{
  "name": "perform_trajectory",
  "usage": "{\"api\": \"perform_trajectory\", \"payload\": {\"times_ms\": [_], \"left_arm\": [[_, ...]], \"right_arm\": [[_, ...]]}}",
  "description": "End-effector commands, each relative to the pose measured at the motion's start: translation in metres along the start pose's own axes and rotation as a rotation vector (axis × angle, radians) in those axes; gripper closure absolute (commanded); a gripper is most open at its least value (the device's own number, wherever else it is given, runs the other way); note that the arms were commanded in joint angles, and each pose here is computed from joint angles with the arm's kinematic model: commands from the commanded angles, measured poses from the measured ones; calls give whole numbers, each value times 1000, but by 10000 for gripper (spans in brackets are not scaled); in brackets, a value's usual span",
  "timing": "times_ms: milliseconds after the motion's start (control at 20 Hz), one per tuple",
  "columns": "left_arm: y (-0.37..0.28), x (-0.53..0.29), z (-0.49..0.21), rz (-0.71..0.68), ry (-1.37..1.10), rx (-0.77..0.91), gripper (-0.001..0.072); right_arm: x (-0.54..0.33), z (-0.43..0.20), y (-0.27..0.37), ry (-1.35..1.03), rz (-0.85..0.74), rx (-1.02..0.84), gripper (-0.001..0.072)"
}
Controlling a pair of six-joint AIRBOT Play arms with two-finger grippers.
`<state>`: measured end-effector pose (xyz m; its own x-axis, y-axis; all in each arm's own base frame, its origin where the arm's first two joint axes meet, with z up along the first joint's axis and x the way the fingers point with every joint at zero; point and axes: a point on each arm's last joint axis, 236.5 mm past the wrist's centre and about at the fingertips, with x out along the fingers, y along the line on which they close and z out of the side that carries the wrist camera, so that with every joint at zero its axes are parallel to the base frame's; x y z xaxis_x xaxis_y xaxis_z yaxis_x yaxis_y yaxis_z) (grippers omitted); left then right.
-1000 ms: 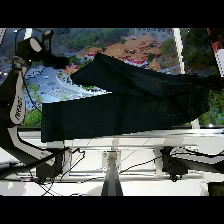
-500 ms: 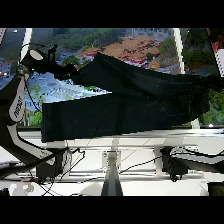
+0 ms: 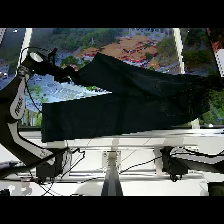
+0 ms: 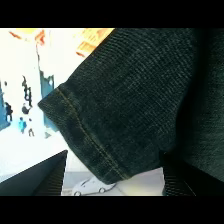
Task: Fold the clothes and pants, and hang the long-sleeved shirts on hangers.
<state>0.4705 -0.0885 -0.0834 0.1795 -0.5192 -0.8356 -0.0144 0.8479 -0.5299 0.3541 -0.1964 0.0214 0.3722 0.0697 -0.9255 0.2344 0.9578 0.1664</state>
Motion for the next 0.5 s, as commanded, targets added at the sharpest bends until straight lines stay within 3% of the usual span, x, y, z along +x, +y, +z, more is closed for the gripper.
{"api": "perform_trajectory", "payload": {"times_ms": [0, 100, 200, 300, 350, 450], "left_arm": [[4, 4, -3, 0, 16, -11, 76], [6, 13, -6, 0, 30, -14, 99], [6, 22, 1, 4, 3, -15, 405], [3, 21, 28, -7, -110, -37, 564], [-1, 18, 44, -20, -175, -54, 690], [-5, -1, 75, -24, -295, -58, 685]], "right_arm": [[0, 0, 0, 0, 1, 1, 651], [0, 0, 0, 0, 1, 1, 651], [0, 0, 1, 0, 2, 1, 651], [0, 0, 0, -1, 1, 1, 650], [0, 1, 0, -2, 1, 1, 650], [0, 2, -1, -9, -3, 1, 650]]}}
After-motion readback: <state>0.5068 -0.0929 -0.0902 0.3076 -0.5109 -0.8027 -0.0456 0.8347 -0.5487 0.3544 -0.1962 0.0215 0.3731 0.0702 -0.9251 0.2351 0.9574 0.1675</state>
